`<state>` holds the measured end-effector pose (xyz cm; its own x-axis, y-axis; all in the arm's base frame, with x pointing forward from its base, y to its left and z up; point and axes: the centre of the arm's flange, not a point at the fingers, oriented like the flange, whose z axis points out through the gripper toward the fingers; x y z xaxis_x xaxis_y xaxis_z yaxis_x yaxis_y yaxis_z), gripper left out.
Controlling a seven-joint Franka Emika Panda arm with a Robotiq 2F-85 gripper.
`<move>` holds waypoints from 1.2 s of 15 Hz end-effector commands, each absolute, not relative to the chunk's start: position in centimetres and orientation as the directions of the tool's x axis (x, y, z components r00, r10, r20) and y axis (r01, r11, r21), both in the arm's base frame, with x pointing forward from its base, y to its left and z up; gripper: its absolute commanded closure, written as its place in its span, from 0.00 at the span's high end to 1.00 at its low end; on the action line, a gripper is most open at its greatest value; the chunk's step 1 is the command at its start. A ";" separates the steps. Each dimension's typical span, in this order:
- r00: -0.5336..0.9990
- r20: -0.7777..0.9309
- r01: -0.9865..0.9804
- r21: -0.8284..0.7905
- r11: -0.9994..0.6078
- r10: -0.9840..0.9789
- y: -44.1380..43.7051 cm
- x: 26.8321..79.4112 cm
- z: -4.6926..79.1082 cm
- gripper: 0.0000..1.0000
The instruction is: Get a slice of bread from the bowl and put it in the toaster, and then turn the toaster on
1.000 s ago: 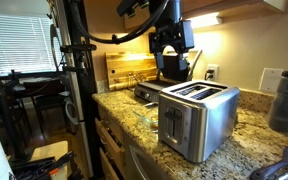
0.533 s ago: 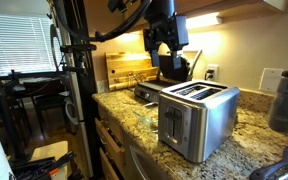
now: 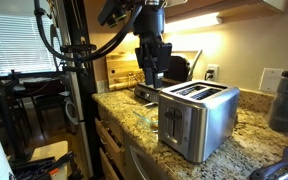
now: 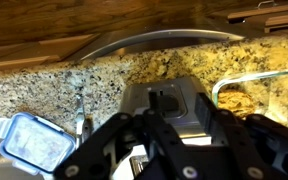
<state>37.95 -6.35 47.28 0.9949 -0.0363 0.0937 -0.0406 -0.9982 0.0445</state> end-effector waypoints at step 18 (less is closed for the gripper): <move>0.968 0.237 -0.081 -0.006 -0.997 -0.080 -8.1 40.5 39.9 0.08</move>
